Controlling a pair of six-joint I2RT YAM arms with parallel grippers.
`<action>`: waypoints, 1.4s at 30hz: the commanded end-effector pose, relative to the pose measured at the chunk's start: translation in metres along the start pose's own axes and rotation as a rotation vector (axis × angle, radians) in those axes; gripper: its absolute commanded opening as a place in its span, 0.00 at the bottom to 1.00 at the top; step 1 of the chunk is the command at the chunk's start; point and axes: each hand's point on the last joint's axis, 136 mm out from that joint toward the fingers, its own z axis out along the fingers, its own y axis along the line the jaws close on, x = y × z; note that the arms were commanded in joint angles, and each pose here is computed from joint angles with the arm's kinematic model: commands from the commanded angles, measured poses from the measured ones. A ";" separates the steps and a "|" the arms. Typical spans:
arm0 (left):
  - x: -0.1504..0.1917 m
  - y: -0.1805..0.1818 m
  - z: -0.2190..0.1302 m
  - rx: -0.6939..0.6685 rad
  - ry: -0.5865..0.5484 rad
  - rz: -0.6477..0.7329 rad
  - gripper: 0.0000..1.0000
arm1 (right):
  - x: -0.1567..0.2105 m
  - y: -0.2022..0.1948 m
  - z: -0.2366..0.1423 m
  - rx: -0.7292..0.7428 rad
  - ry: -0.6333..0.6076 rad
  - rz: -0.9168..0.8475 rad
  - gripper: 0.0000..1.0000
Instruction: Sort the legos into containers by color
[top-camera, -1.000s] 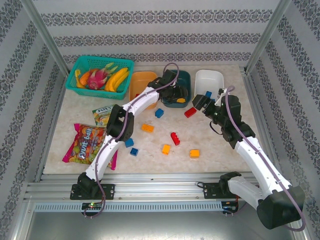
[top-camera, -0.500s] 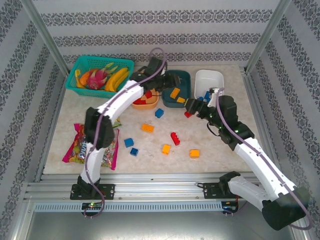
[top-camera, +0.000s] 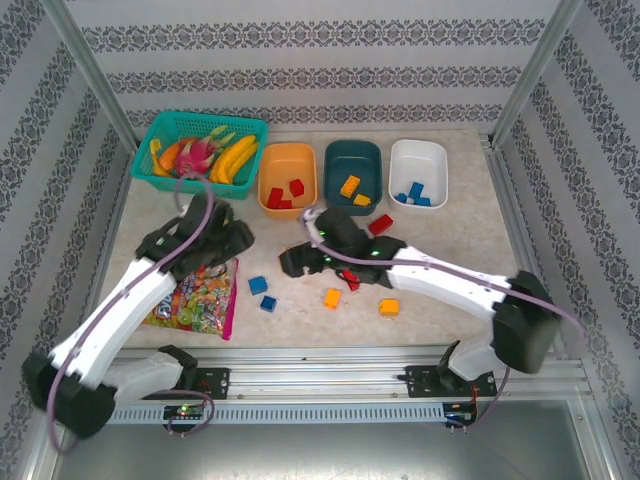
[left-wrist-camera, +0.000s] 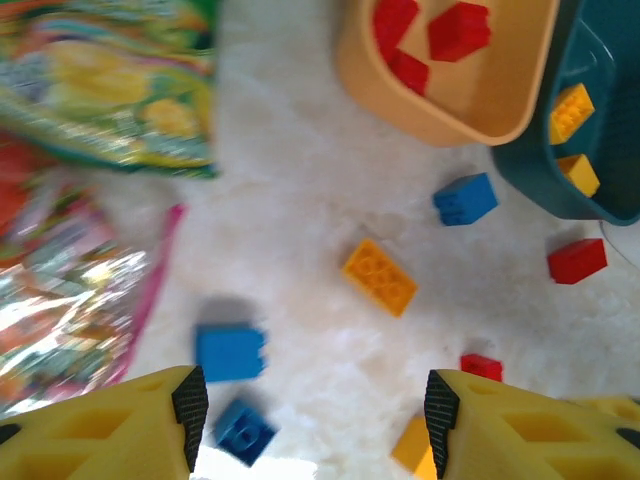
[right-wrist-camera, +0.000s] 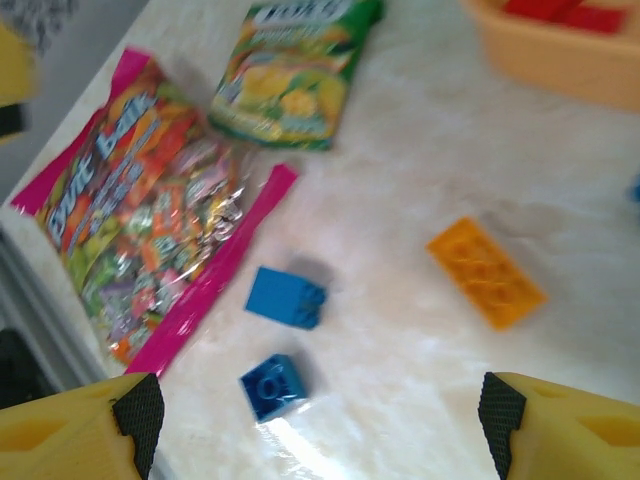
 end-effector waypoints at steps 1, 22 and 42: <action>0.018 0.062 -0.034 -0.127 -0.050 -0.057 0.62 | 0.012 0.024 0.031 -0.018 0.106 -0.007 0.84; 0.064 0.095 -0.112 0.194 -0.109 -0.004 0.66 | 0.071 0.018 0.141 0.312 0.440 0.165 0.84; 0.070 0.083 -0.117 0.256 -0.072 0.043 0.66 | 0.058 0.009 0.150 0.379 0.416 0.153 0.43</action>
